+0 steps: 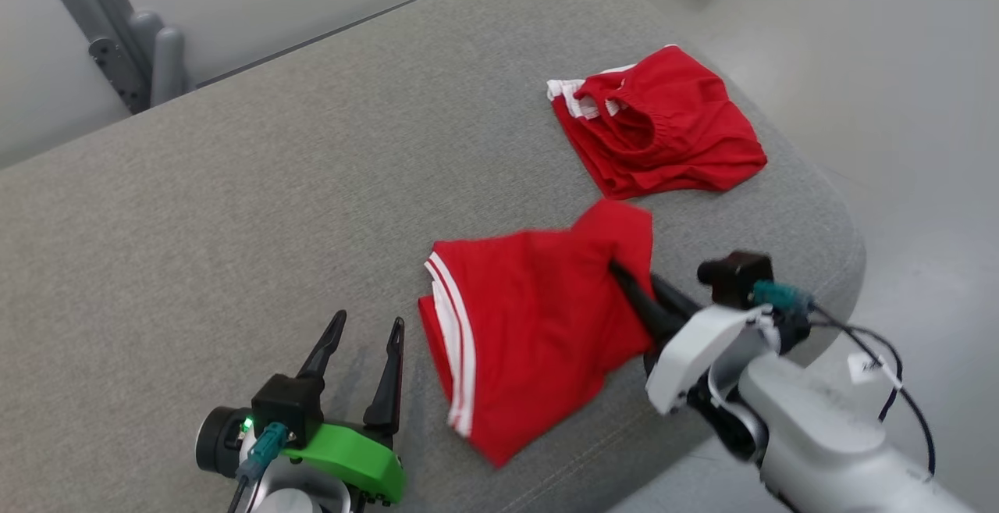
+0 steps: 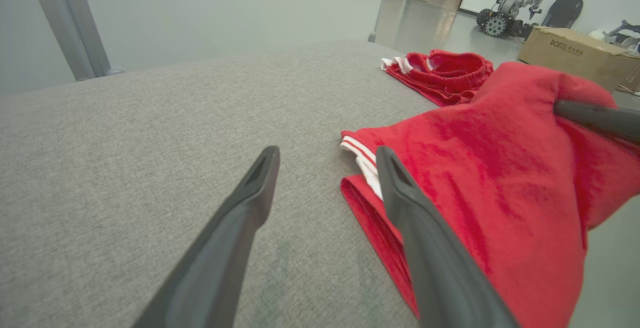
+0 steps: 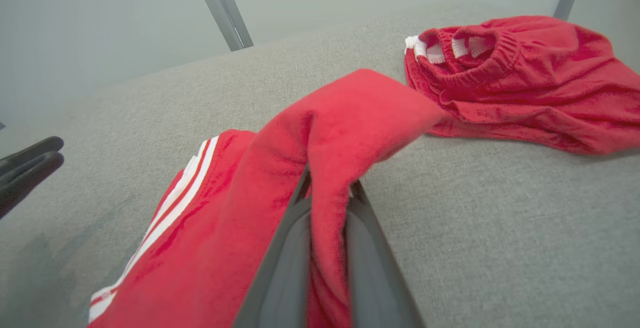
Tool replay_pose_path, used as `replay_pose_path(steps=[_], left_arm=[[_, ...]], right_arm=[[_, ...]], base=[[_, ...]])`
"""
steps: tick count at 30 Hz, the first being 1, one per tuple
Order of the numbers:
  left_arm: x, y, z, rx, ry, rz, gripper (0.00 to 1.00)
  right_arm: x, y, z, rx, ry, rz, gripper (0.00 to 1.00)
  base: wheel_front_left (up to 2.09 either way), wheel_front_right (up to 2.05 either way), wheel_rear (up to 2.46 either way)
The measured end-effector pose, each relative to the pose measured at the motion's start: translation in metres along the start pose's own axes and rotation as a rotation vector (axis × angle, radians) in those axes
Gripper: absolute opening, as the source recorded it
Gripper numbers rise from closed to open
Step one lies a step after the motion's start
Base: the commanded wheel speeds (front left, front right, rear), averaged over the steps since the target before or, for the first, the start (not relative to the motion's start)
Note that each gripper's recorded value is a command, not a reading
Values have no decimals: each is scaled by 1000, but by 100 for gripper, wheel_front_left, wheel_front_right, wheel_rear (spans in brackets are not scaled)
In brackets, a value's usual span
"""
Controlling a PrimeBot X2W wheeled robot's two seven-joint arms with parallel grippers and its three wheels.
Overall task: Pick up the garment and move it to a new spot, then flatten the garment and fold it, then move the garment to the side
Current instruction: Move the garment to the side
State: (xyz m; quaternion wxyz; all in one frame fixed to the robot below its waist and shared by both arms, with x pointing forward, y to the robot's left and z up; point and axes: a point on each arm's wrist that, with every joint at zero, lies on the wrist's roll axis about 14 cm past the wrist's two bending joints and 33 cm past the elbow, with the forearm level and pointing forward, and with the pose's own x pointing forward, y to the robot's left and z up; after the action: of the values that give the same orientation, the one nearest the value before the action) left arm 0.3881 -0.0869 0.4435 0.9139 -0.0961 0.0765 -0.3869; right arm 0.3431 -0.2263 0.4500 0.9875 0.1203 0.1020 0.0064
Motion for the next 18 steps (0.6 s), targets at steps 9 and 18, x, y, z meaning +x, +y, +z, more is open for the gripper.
replay_pose_path(steps=[9,18], left_arm=[[-13,32,-6,20,10,80,100],[-27,73,-8,55,12,182,100]], right_arm=[[65,-37,91,-233,-106,-8,0],[87,-136,119,-327,-52,-251,0]], base=[[0,0,0],[0,0,0]])
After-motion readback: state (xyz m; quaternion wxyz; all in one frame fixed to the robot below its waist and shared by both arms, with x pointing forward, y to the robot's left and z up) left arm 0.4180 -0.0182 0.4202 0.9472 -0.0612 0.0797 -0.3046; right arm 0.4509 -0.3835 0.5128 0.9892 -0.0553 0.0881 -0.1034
